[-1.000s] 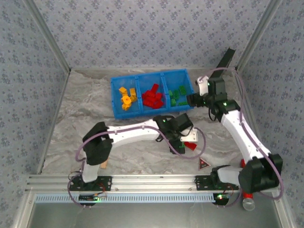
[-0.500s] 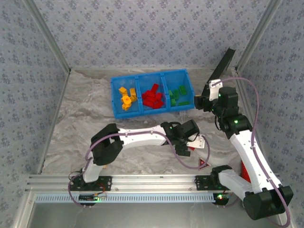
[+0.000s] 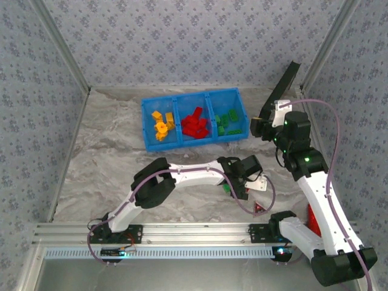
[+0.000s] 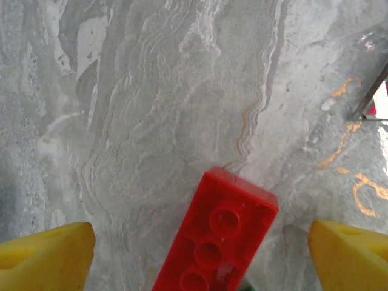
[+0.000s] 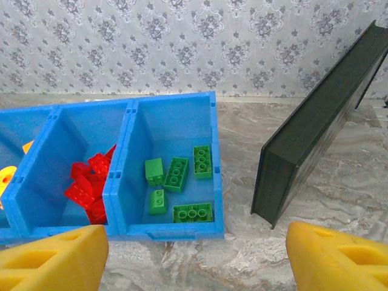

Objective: Sort the legos into containers by color
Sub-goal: Pick up the lego from the middle-left of the table.

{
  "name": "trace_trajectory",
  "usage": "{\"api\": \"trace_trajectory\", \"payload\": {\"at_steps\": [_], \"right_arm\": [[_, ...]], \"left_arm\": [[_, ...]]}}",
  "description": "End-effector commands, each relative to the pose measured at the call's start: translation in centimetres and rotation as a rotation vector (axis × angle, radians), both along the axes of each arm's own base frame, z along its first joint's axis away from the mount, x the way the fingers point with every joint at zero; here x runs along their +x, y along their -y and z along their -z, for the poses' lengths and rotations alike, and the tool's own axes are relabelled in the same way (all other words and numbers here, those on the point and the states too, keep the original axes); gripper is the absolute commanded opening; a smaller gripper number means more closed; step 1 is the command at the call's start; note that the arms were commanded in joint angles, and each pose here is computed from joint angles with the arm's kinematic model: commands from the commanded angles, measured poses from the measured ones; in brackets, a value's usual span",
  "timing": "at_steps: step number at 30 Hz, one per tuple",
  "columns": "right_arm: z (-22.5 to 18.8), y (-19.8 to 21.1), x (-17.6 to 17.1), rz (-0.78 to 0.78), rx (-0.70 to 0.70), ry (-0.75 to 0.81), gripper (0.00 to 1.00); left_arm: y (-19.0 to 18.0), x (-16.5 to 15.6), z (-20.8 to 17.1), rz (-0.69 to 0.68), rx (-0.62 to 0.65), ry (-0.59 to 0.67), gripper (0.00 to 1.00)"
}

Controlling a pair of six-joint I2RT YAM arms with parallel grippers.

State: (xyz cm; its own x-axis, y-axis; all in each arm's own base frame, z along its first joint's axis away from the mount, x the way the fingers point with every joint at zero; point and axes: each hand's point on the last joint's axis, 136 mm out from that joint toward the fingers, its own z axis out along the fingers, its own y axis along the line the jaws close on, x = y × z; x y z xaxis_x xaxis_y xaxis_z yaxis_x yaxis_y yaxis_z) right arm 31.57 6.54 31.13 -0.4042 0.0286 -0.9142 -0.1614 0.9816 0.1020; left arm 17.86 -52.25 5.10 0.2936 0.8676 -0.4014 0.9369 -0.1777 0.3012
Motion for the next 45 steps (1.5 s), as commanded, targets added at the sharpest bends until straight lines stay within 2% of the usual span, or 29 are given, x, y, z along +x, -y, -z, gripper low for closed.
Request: {"api": "trace_trajectory", "payload": {"at_steps": [1, 11, 19, 24, 30, 35, 41, 45], "right_arm": [[-1.4, 0.1, -0.6, -0.001, 0.028, 0.019, 0.79], [-1.8, 0.5, -0.8, -0.008, 0.01, 0.03, 0.79], [-1.9, 0.8, -1.0, 0.0, 0.013, 0.034, 0.8], [-1.9, 1.7, -1.3, 0.046, 0.005, 0.024, 0.81], [-2.3, 3.4, -3.4, 0.141, 0.026, 0.011, 0.81], [-0.9, 4.4, -5.5, 0.19, 0.037, -0.054, 0.82], [1.7, 4.8, -8.1, 0.224, 0.069, -0.147, 0.82], [2.5, 5.1, -9.1, 0.265, 0.136, -0.151, 0.82]], "left_arm": [[0.2, -0.5, 0.5, 0.019, 0.03, -0.053, 0.83], [-0.1, -0.3, 2.1, -0.015, 0.073, -0.135, 0.7], [-0.4, 0.0, 3.1, -0.053, 0.097, -0.169, 0.55], [-0.4, 0.1, 3.3, -0.072, 0.089, -0.201, 0.46], [-0.7, 1.2, 2.9, -0.103, 0.071, -0.231, 0.36], [-0.5, 2.6, 0.8, -0.143, 0.001, -0.239, 0.28], [-1.3, 5.1, -2.8, -0.215, -0.083, -0.263, 0.25], [-2.6, 7.8, -7.1, -0.287, -0.168, -0.266, 0.25]]}}
